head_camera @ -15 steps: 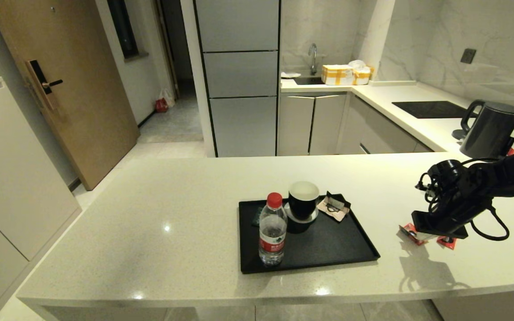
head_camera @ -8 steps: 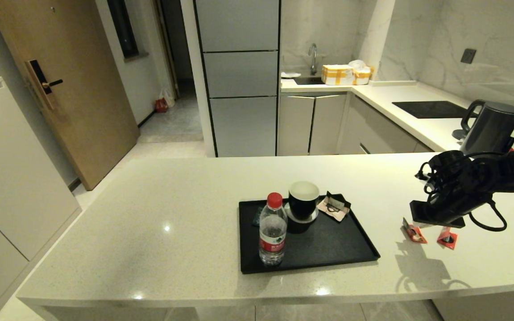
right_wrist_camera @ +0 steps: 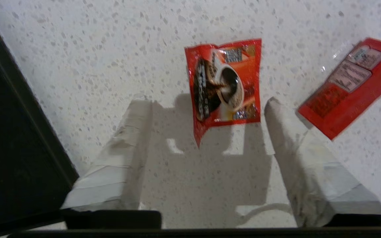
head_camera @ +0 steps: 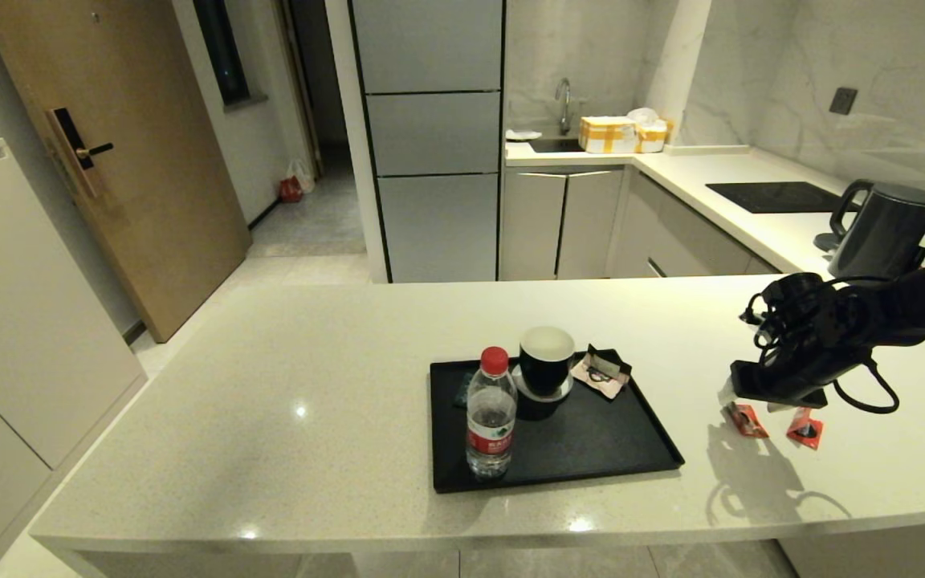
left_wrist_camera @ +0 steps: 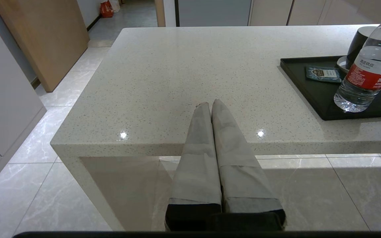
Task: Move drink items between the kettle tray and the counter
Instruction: Return the tea bag to its original position
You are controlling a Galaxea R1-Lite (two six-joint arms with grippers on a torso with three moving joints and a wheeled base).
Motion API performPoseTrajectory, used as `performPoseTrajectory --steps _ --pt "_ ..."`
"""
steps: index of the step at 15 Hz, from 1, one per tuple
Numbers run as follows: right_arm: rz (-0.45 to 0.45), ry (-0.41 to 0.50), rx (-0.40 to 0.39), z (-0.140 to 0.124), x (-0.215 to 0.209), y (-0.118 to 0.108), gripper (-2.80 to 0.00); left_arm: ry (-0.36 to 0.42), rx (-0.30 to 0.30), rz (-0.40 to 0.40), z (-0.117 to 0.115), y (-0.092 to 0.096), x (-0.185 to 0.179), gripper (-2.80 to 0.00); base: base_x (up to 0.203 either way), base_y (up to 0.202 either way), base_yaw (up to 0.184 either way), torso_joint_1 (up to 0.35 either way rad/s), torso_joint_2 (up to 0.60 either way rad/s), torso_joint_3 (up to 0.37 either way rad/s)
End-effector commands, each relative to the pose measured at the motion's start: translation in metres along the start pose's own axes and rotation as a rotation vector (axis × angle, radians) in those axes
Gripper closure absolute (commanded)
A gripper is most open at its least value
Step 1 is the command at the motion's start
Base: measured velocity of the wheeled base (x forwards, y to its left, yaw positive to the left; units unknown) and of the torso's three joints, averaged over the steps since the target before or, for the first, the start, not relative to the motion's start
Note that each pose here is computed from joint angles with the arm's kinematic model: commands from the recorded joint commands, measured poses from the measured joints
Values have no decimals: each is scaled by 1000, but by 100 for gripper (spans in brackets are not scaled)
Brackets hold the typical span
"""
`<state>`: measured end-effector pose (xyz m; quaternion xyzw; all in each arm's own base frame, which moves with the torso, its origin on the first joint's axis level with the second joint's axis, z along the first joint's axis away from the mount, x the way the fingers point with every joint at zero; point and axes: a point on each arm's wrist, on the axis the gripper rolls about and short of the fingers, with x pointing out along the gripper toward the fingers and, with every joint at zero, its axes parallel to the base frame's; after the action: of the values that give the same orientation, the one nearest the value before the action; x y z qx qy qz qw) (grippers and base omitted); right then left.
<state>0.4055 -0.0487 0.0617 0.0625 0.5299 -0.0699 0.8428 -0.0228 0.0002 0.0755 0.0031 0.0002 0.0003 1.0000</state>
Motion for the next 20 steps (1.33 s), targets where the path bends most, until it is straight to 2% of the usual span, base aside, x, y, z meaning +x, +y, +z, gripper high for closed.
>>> performPoseTrajectory --steps 1,4,10,11,20 --pt "2 -5 -7 7 10 4 -280 0 0 1 0 0 0 0 0 0 0 0 0 0" --pt "1 5 -18 14 19 11 -280 0 0 1 0 0 0 0 0 0 0 0 0 0" --pt "-14 25 0 11 26 12 -280 0 0 1 0 0 0 0 0 0 0 0 0 0" --pt "-14 26 1 11 26 11 0 0 0 1 0 0 0 0 0 0 0 0 0 0" --pt "-33 25 20 9 20 11 0 0 0 1 0 0 0 0 0 0 0 0 0 0"
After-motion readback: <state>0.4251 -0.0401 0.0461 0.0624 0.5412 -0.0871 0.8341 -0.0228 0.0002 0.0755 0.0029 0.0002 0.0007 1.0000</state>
